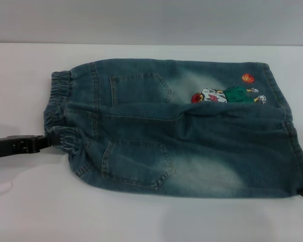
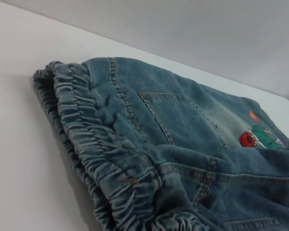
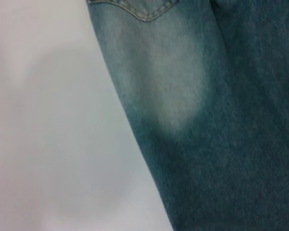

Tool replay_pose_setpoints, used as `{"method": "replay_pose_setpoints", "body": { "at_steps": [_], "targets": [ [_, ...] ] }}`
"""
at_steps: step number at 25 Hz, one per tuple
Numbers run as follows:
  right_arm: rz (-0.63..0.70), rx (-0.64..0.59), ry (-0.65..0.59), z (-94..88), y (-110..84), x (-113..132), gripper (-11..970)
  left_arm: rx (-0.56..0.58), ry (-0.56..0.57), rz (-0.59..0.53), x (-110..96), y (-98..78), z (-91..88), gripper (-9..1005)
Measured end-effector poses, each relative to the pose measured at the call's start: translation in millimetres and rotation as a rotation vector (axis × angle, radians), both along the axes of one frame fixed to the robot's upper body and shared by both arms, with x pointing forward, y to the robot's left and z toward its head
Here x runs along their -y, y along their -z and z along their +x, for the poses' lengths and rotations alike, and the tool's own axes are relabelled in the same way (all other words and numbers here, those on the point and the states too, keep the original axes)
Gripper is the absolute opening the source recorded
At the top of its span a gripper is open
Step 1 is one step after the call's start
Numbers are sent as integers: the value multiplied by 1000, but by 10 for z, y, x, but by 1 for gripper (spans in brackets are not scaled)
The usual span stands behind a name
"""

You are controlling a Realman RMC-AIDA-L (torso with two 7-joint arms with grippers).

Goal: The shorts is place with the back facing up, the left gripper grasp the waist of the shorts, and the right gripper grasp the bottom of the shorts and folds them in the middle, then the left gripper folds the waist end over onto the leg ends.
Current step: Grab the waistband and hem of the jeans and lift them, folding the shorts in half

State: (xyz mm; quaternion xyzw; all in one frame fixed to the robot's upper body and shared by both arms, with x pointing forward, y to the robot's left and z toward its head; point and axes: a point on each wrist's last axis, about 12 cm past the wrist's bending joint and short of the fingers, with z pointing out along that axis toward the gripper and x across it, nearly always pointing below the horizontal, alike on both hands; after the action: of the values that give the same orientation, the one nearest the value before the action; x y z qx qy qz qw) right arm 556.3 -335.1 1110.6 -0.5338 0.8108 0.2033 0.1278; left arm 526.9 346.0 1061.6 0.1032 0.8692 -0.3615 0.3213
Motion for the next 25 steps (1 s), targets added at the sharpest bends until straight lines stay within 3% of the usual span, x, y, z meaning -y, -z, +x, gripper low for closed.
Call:
{"method": "replay_pose_setpoints", "body": {
  "at_steps": [5, 8, 13, 19, 25],
  "targets": [
    [-22, 1, -10, 5, 34, -21, 380, 2, -2, 2, -4, -4, 4, 38],
    [-25, 3, -11, 7, 39, -23, 154, 4, -4, 4, -6, -6, 10, 38],
    [-23, 11, -13, 16, 30, -21, -2, 6, -5, 6, -4, -8, 18, 38],
    [0, 45, -3, 37, -7, 5, -2, 11, -9, 1, -6, -16, 23, 38],
    [191, 251, 99, 30, -87, 163, -1, 72, -57, -73, -65, -67, -25, 38]
  ]
}}
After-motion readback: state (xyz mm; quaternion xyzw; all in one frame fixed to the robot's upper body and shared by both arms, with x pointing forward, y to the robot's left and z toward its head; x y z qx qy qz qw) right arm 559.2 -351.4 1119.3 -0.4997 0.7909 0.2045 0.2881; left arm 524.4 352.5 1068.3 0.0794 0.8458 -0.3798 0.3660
